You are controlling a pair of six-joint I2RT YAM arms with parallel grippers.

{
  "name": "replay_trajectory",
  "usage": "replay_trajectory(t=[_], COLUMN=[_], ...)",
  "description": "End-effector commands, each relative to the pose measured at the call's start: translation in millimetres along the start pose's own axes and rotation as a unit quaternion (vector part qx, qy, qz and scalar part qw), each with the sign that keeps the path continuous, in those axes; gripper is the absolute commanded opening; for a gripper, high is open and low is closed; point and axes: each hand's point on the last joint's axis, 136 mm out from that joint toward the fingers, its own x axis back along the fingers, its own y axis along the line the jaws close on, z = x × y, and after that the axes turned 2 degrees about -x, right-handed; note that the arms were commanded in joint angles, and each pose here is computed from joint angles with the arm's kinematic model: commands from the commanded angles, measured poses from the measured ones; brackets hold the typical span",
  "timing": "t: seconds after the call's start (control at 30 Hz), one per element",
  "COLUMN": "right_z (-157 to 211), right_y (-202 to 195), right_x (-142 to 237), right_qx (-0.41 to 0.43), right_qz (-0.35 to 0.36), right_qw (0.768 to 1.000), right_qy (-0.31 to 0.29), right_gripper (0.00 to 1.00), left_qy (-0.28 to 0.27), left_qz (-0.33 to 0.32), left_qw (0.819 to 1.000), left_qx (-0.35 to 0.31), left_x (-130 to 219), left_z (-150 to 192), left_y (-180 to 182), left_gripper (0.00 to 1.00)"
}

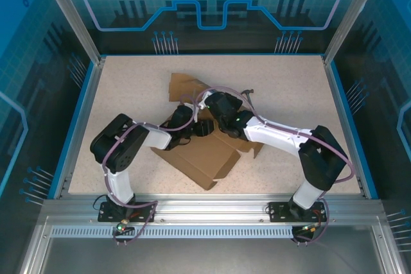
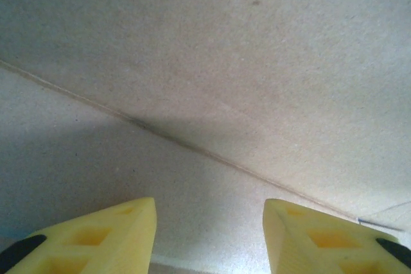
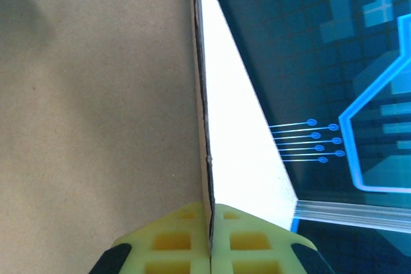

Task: Fold the paper box

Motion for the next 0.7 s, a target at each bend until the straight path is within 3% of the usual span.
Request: replay_trajectory(t=[0.0, 0.37, 0.67], right_z=[6.5, 15.2, 18.6], right_y=[-6.0, -22.0, -23.6], right_x=[9.0, 16.1, 12.3], right_qx=[-0.031, -0.088, -0.097], right_qz=[-0.050, -0.111, -0.127], right_qw=[0.998, 0.990, 0.987], right_qy=[0.006, 0.012, 0.021], right_gripper=[0.00, 0.00, 0.00], left_qy=[0.002, -0.095, -0.069], left_qz=[-0.045, -0.111, -0.116], left_qw=[0.999, 0.989, 0.991], left_qx=[-0.009, -0.030, 0.019], left_x=[20.1, 100.4, 103.2], left_z=[-0.4, -52.6, -66.0], left_y=[16.9, 30.9, 67.1], left_gripper=[0.53, 0.59, 0.64])
